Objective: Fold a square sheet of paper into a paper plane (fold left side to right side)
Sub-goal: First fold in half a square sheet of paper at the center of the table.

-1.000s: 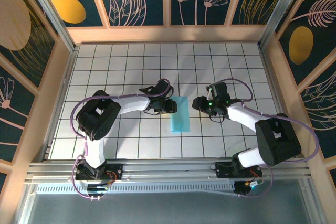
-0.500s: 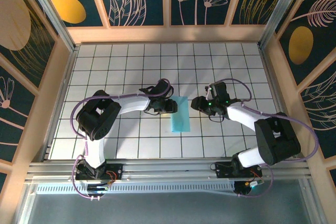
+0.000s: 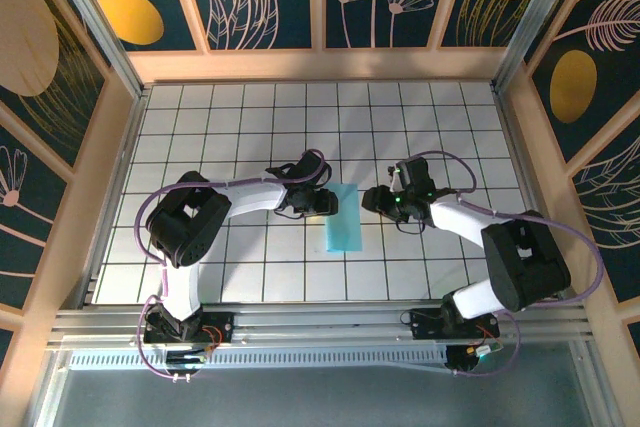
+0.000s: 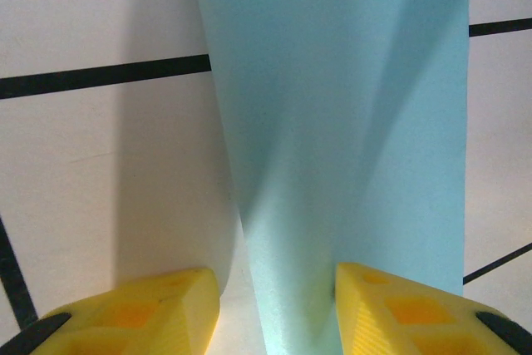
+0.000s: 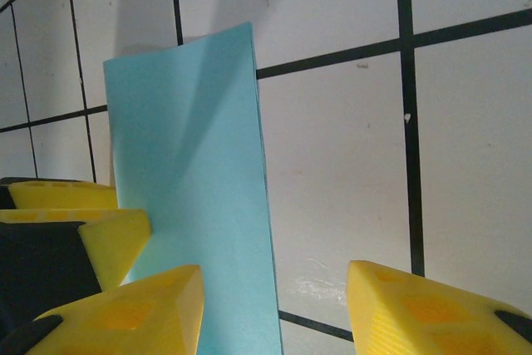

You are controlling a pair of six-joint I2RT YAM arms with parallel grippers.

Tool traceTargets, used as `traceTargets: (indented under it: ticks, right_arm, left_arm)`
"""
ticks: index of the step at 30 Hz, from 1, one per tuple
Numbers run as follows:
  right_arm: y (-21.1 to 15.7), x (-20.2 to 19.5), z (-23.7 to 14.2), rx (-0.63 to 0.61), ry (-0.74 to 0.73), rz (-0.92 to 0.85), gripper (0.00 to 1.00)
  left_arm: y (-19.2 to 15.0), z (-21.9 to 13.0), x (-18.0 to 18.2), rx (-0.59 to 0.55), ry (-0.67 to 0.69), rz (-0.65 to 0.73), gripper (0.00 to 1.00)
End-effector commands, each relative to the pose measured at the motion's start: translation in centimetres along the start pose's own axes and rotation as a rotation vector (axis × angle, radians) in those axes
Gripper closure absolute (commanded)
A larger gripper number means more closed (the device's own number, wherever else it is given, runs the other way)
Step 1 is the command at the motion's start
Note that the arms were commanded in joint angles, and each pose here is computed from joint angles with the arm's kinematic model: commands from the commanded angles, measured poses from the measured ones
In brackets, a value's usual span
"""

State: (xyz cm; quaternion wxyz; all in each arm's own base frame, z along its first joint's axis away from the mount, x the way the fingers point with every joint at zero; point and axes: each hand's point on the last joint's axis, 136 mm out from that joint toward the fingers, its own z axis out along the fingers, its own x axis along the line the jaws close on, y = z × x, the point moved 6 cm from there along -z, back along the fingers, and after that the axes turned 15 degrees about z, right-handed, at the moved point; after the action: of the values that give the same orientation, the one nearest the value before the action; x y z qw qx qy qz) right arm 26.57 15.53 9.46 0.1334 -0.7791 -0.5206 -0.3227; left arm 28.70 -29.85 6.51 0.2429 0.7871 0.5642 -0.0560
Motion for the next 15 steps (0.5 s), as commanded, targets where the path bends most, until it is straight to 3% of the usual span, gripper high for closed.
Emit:
traceTargets:
  ticks: [1, 11, 15]
  right_arm:
    - [0.1, 0.9, 0.3, 0.011, 0.026, -0.041, 0.51]
    - [-0.5, 1.4, 0.9, 0.048, 0.037, -0.049, 0.52]
    - [-1.3, 2.1, 1.7, 0.111, 0.088, -0.038, 0.64]
  left_arm:
    - [-4.8, 4.3, 2.6, 0.181, 0.091, -0.008, 0.56]
    - [-4.8, 4.3, 2.7, 0.180, 0.099, -0.014, 0.56]
    - [-4.9, 4.4, 2.7, 0.179, 0.101, -0.022, 0.56]
